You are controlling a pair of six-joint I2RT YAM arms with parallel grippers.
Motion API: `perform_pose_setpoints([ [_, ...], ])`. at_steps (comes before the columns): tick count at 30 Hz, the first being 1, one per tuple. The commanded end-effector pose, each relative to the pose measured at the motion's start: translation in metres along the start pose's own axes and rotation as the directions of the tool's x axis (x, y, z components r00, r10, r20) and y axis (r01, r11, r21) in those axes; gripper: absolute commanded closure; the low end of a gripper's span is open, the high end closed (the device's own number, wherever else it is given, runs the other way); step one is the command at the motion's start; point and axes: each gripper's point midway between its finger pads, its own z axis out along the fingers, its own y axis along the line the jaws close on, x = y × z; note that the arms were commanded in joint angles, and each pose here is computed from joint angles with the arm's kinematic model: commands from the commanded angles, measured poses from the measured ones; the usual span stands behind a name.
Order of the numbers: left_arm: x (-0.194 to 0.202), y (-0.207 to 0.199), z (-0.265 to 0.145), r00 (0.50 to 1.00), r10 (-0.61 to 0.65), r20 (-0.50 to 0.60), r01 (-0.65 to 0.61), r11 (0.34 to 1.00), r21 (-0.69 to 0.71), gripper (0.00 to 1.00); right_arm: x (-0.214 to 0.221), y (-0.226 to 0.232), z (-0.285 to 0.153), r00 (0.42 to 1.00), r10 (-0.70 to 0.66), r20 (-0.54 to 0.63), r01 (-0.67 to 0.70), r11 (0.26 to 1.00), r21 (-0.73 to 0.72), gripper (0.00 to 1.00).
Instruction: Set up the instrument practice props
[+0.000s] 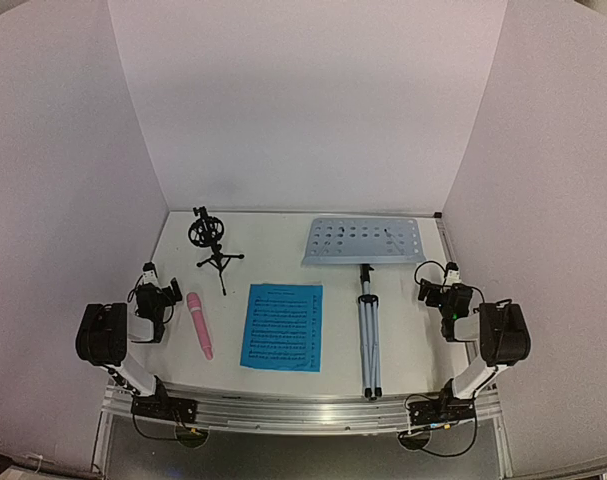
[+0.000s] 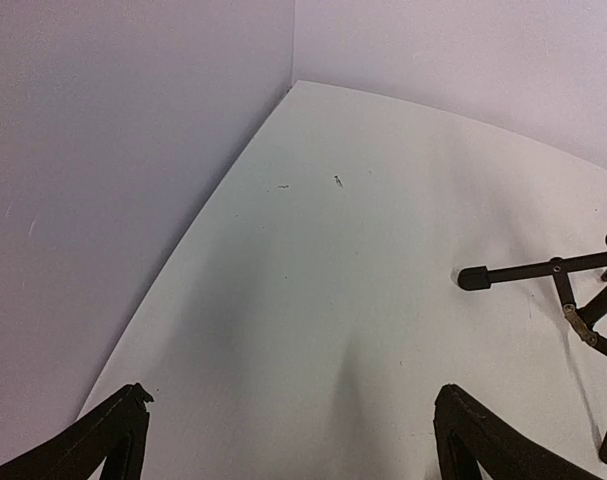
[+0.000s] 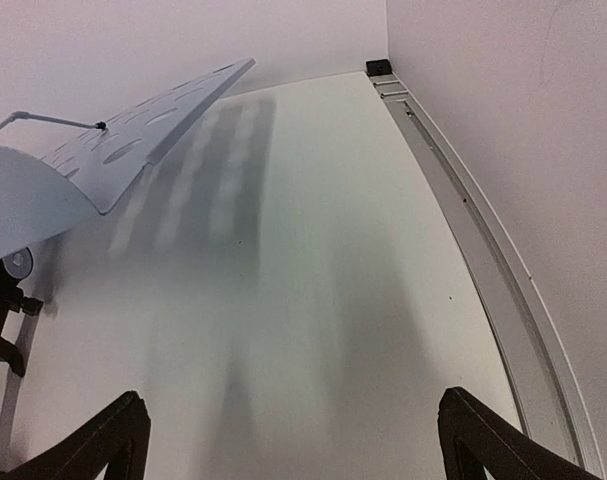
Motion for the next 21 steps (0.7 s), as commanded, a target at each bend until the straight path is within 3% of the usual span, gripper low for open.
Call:
perform_pose_setpoints([
  [1,-0.024,0.000,0.005,0.998,-0.010,0.069,0.010,1.000,-0.006,0.00,-0.011,0.002,0.001,1.000,-0.008,0.026,0.008,1.000,-0.006,0.02],
  [6,-0.023,0.000,0.005,0.998,-0.009,0.067,0.010,1.000,-0.005,0.00,-0.050,-0.019,-0.007,0.999,0.049,0.001,-0.049,0.986,0.157,0.02],
  [13,-0.033,-0.006,-0.004,0.996,0.004,0.088,-0.006,1.000,0.029,0.00,-0.130,0.004,-0.041,0.991,0.100,0.088,-0.107,0.991,0.083,0.03],
  [19,-0.101,0.002,-0.048,0.990,-0.079,0.121,0.080,0.997,-0.008,0.00,-0.167,0.029,-0.067,0.976,0.194,-0.101,-0.189,0.980,0.056,0.09],
  [21,-0.137,-0.001,-0.073,0.973,-0.125,0.195,0.122,0.992,0.028,0.00,-0.166,0.045,-0.075,0.968,0.186,-0.168,-0.178,0.982,0.064,0.09],
])
